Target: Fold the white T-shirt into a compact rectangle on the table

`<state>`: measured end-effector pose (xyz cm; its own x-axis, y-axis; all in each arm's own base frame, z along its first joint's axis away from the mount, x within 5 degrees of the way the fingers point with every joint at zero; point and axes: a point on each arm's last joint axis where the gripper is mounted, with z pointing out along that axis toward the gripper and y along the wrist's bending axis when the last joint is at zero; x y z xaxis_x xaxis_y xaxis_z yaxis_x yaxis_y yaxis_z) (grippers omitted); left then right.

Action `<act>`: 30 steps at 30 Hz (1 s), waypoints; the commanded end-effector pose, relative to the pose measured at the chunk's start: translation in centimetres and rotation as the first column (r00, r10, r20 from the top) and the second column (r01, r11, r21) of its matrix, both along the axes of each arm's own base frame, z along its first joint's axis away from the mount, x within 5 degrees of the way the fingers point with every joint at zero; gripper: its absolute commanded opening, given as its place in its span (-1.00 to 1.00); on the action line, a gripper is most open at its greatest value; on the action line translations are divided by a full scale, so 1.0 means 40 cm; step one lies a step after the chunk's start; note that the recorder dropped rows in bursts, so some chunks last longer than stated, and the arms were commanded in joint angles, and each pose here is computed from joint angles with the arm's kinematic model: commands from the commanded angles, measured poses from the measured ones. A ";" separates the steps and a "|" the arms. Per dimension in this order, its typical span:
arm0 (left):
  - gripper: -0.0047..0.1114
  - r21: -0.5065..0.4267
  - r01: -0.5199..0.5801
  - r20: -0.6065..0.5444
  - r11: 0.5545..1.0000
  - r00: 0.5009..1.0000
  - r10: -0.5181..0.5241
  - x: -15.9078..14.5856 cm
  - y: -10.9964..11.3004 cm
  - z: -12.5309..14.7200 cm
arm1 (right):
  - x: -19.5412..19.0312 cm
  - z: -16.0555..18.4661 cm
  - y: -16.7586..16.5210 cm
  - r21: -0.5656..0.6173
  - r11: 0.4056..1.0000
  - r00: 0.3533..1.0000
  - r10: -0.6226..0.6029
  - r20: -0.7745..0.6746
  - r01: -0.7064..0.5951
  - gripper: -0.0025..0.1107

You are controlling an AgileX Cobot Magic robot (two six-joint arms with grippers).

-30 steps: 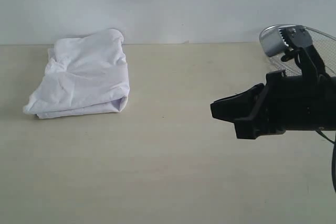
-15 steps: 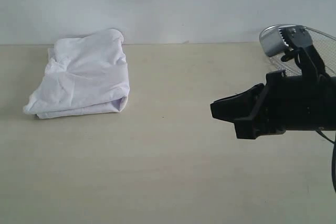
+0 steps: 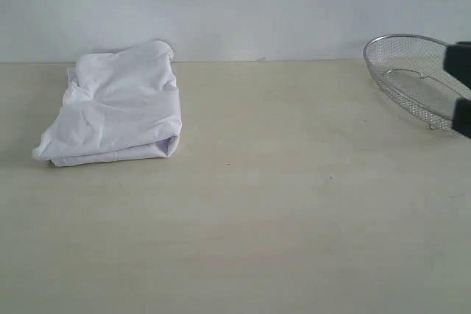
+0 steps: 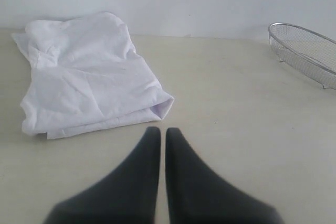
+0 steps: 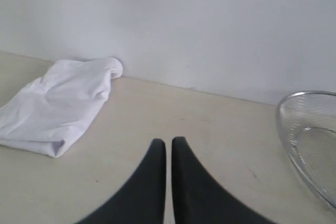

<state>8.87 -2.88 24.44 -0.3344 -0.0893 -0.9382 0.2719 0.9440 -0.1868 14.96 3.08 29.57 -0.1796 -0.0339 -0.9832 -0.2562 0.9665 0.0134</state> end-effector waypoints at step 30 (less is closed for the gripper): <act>-0.84 -0.018 -0.007 0.008 1.000 1.000 0.007 -0.002 0.000 -0.001 | -0.228 -0.211 -0.040 0.188 0.980 0.978 -0.099 0.186 0.064 -0.96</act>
<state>8.88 -2.86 24.45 -0.3332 -0.0897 -0.9386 0.2705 0.9445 -0.1863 5.94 1.00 21.21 0.0272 0.1492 -0.9884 -0.1390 0.9798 0.1441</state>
